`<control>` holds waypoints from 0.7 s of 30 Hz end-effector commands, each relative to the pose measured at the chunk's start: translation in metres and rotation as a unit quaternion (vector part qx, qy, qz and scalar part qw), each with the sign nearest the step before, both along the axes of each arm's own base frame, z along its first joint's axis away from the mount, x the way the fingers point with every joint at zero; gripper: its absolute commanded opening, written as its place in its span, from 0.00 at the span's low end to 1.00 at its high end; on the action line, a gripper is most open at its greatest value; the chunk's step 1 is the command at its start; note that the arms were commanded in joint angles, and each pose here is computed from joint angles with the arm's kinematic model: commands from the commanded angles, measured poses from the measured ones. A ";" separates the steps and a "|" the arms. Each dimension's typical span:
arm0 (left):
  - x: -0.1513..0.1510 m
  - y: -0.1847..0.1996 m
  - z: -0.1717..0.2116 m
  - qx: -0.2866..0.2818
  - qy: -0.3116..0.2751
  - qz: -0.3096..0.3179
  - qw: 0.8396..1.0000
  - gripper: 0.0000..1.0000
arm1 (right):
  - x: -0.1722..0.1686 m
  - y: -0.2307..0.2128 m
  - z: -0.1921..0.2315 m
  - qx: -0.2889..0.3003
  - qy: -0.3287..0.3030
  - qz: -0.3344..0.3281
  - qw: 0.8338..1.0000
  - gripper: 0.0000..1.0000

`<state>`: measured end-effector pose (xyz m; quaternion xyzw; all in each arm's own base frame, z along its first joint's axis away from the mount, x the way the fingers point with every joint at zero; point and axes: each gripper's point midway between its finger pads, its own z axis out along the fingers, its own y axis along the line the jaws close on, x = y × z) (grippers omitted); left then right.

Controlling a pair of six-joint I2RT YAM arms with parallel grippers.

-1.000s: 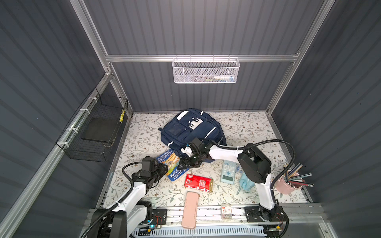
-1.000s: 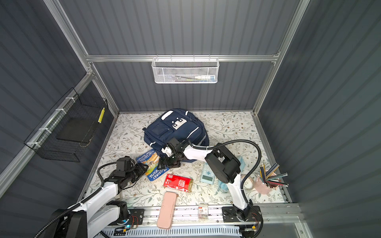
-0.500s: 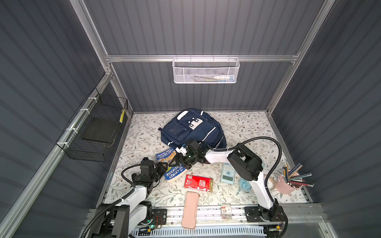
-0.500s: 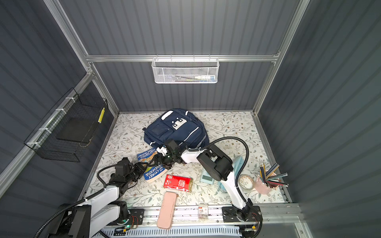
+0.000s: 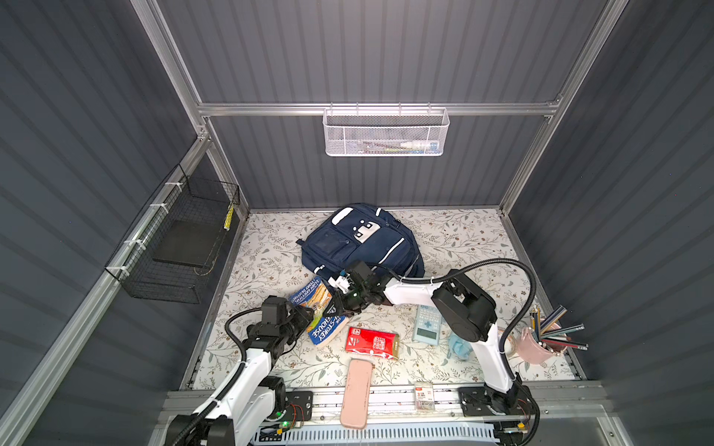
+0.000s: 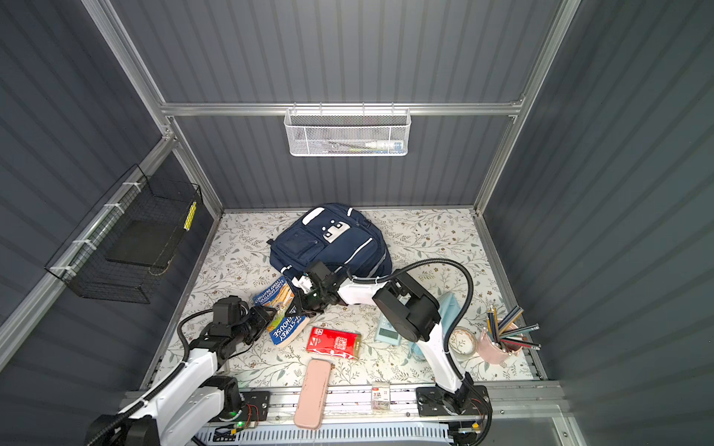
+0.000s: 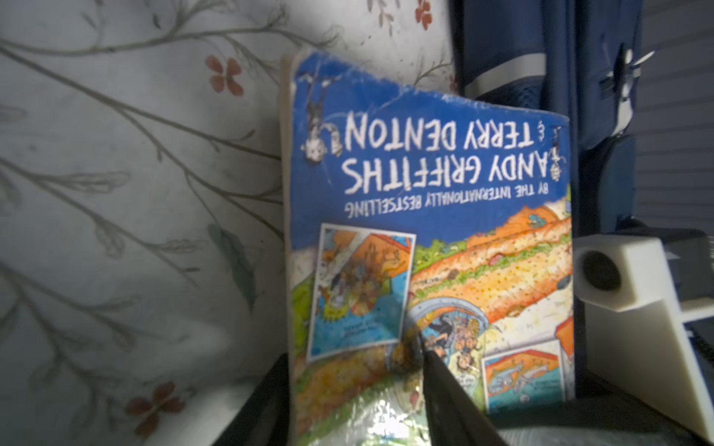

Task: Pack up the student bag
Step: 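Grasp the blue book's spine with the right gripper while the left holds it, then carry the book with the right gripper while the left moves to the bag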

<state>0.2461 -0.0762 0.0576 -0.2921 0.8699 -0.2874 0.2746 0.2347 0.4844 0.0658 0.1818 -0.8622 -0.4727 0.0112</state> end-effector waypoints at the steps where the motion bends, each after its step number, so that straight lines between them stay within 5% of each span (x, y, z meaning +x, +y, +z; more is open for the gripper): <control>1: 0.009 -0.004 0.041 0.027 -0.051 -0.039 0.998 0.73 | 0.005 0.000 0.056 0.023 -0.058 0.001 0.998 0.01; 10: 0.028 -0.013 0.128 0.082 -0.147 -0.118 0.979 0.83 | 0.019 -0.057 0.131 0.054 -0.113 -0.108 0.986 0.00; 16: 0.053 -0.044 0.155 0.055 -0.199 -0.187 0.960 0.88 | 0.039 -0.148 0.151 0.044 -0.159 -0.194 0.967 0.00; 21: 0.071 -0.099 0.159 0.165 -0.204 -0.266 0.928 0.87 | 0.062 -0.235 0.149 0.027 -0.168 -0.283 0.944 0.00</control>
